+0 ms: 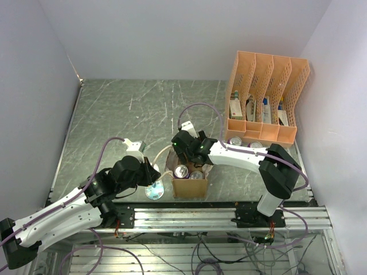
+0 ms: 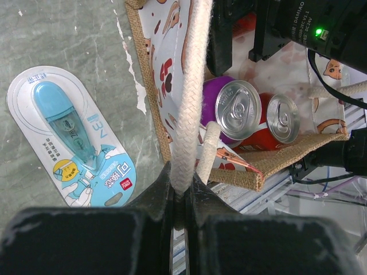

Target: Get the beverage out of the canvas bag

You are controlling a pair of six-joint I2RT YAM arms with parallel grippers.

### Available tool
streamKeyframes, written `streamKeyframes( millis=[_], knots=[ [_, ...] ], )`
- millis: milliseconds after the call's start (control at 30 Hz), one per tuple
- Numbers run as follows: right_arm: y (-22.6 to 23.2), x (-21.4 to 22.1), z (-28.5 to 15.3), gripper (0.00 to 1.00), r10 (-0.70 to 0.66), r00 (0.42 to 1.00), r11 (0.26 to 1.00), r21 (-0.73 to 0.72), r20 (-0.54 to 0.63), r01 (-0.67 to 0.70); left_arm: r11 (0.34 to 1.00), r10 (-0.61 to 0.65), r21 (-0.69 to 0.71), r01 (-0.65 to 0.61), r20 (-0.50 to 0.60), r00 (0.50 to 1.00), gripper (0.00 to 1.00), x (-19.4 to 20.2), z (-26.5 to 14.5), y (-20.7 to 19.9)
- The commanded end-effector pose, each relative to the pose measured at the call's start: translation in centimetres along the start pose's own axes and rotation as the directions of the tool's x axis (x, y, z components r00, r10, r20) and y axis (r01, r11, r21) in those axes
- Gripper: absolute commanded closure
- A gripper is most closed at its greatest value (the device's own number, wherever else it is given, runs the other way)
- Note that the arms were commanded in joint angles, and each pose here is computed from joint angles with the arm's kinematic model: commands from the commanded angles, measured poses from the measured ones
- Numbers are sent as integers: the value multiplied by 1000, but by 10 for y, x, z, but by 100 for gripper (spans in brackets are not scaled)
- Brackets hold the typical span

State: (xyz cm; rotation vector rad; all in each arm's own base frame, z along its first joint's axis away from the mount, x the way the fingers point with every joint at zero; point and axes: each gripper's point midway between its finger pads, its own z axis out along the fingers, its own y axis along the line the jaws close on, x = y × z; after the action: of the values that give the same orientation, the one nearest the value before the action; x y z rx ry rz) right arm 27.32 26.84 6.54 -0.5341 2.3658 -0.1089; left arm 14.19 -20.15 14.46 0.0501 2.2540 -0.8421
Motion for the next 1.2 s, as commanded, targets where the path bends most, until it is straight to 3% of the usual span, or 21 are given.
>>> streamKeyframes(
  millis=[0,233,333,467,733,1167],
  knots=[
    [-3,9,4,13,7,1000,1000,-12,-19,-7,1000,-5,-2,5,-19,1000,93,5,0,2],
    [4,-17,-27,40,60,995,989,-139,75,-49,1000,-6,-1,6,-24,1000,93,6,2,1],
    [5,-29,-44,75,98,989,979,-190,111,-75,1000,-7,-1,7,-26,1000,93,7,2,2],
    [8,-42,-62,88,145,978,960,-260,148,-103,1000,-9,0,9,-25,1000,93,7,2,2],
    [18,-65,-106,100,279,934,880,-450,224,-155,1000,-10,0,10,-24,1000,93,6,1,2],
    [11,-106,-188,100,537,804,654,-728,255,-205,1000,-16,6,16,-24,1000,93,8,-1,3]
  ],
)
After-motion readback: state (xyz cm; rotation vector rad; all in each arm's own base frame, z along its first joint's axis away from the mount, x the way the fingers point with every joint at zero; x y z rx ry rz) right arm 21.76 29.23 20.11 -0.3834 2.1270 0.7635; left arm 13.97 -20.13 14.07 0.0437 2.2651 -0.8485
